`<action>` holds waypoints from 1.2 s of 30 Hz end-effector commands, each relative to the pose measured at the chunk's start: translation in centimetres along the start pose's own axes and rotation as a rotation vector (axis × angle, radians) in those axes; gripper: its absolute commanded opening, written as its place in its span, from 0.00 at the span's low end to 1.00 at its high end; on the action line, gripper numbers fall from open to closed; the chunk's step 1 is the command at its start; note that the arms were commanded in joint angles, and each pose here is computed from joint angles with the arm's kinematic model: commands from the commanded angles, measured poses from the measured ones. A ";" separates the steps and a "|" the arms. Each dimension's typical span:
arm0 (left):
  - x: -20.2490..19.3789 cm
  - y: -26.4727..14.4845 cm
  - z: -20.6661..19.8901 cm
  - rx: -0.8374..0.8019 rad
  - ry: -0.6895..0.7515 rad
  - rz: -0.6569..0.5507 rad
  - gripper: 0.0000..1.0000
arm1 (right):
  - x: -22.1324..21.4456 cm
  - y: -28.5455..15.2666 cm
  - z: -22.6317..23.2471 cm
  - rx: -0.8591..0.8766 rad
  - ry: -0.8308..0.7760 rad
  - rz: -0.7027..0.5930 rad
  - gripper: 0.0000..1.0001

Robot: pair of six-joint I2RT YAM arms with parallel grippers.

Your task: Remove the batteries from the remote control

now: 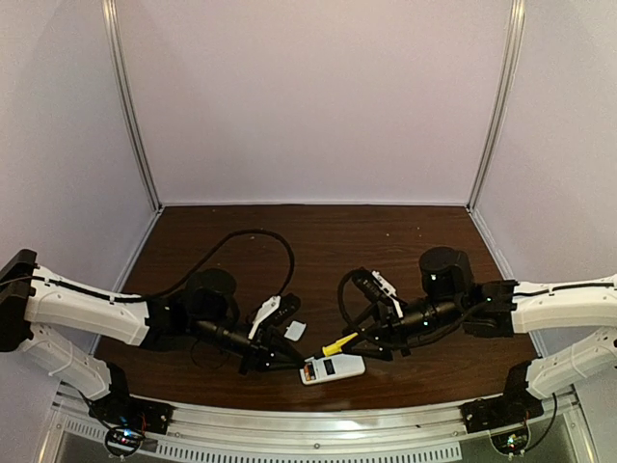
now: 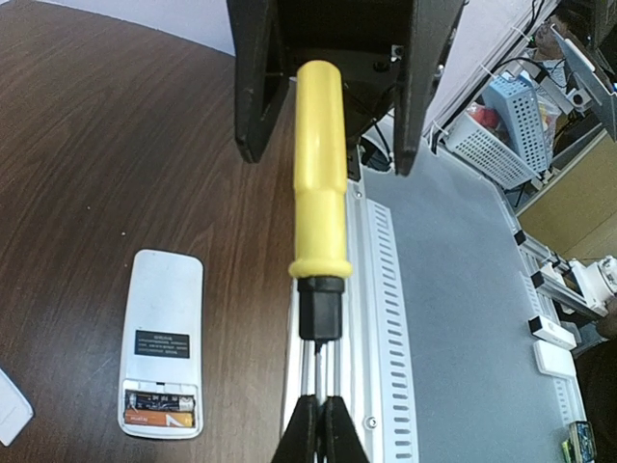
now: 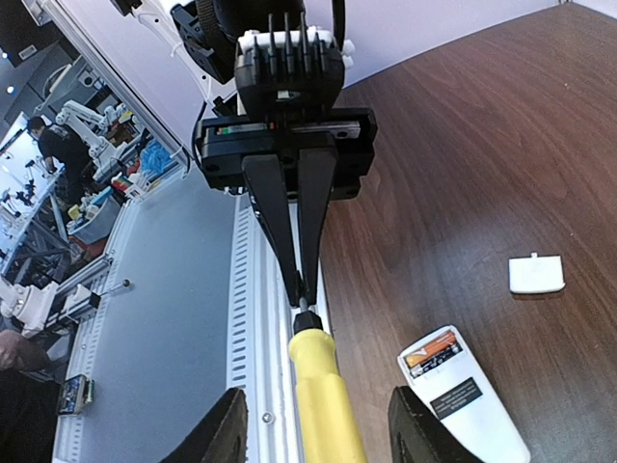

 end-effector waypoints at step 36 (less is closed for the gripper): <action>1.6 0.4 -0.3 -0.034 0.039 -0.051 0.00 | -0.2 1.0 1.3 0.034 -0.043 0.038 0.27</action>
Point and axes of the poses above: each gripper's point midway between its finger pads, its own y axis out along the fingers, its own z axis along the line the jaws close on, x = y × z, the point moved 5 cm from there along -y, back along the fingers, and after that the axes turned 10 degrees about y, right-handed, at the moved point
